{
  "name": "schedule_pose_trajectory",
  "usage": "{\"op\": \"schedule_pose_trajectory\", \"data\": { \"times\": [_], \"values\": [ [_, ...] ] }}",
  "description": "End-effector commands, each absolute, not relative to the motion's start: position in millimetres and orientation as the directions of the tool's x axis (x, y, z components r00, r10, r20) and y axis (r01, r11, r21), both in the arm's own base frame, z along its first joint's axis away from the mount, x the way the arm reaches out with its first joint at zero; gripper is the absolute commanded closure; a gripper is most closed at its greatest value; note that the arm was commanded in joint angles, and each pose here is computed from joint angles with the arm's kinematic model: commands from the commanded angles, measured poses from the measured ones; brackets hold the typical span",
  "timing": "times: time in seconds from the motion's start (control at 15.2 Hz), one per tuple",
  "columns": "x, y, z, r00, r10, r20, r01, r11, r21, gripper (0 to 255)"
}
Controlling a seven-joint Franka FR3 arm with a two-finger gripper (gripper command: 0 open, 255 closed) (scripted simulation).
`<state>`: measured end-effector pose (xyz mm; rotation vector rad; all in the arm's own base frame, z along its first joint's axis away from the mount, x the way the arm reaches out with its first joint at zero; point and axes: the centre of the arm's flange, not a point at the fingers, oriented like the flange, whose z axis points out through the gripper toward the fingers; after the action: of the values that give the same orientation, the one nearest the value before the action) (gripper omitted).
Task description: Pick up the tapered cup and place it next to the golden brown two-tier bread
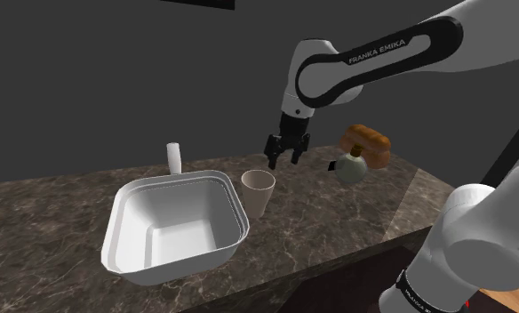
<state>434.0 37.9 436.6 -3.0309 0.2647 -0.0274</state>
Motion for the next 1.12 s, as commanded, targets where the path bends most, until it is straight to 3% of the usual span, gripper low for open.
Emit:
{"op": "schedule_pose_trajectory", "data": {
  "times": [0.0,0.59,1.06],
  "values": [
    [449.9,46.4,420.0,0.983,-0.181,0.018,-0.177,-0.977,-0.115,0],
    [458.3,55.0,373.3,0.983,-0.183,0.022,-0.179,-0.976,-0.121,0],
    [458.3,55.0,373.3,0.983,-0.183,0.021,-0.179,-0.976,-0.121,0]
  ]
}}
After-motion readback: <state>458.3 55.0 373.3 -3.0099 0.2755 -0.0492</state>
